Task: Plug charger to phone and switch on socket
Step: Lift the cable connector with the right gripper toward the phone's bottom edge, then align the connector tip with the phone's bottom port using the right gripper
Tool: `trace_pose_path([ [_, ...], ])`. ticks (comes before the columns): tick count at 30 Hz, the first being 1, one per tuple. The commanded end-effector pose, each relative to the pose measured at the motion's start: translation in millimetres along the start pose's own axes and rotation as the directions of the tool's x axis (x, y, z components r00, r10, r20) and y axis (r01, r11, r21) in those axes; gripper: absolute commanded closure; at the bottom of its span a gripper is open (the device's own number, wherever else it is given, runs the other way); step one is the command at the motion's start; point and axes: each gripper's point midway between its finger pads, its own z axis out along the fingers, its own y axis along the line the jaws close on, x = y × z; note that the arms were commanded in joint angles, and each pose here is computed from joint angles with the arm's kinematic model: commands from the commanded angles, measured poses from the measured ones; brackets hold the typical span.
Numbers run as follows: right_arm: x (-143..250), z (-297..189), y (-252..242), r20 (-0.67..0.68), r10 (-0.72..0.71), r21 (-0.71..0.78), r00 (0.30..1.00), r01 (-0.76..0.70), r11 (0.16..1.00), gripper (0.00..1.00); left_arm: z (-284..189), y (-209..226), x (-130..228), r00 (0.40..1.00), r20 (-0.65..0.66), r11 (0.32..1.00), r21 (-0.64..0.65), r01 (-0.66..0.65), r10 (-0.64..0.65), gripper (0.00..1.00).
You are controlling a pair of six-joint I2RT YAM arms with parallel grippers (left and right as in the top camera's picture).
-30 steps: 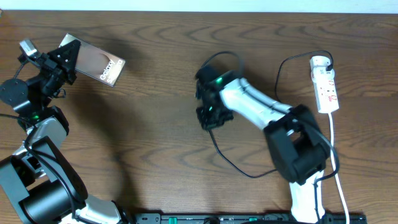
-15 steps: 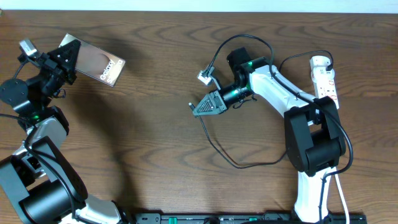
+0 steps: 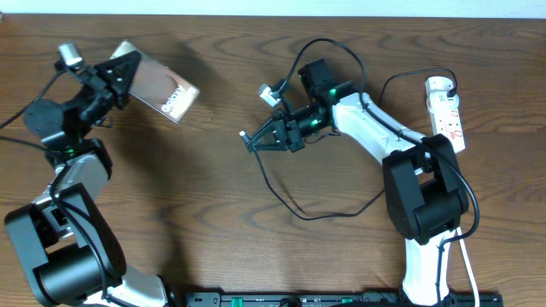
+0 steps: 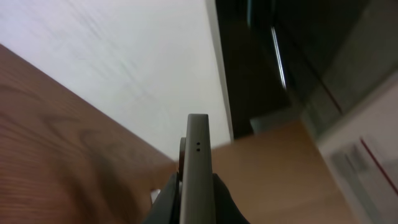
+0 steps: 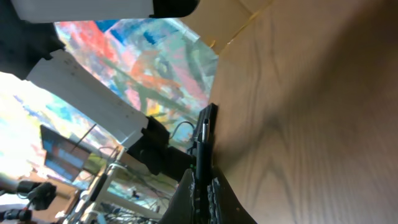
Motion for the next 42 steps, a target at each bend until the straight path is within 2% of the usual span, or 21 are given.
trace_pose_path([
  [1, -10, 20, 25, -0.021, 0.033, -0.082, 0.999, -0.035, 0.996, 0.99, 11, -13, 20, 0.994, -0.083, 0.997, 0.042, -0.061, 0.064, 0.93],
  [14, -23, 45, 31, -0.062, 0.021, -0.117, 0.998, -0.029, 0.993, 0.99, 8, -29, 41, 0.963, -0.184, 0.978, 0.112, -0.176, 0.194, 0.93],
  [20, -29, 45, 32, -0.060, 0.009, -0.118, 0.998, -0.016, 0.993, 0.99, 8, -29, 43, 0.962, -0.195, 0.979, 0.111, -0.169, 0.189, 0.93],
  [31, -33, 45, 32, -0.059, 0.006, -0.118, 0.998, -0.013, 0.993, 0.99, 9, -29, 36, 0.982, -0.167, 0.993, 0.093, -0.078, 0.093, 0.93],
  [42, -33, 49, 34, -0.063, -0.021, -0.126, 0.998, 0.013, 0.992, 0.99, 14, -31, 41, 0.979, -0.177, 0.991, 0.103, -0.080, 0.098, 0.93],
])
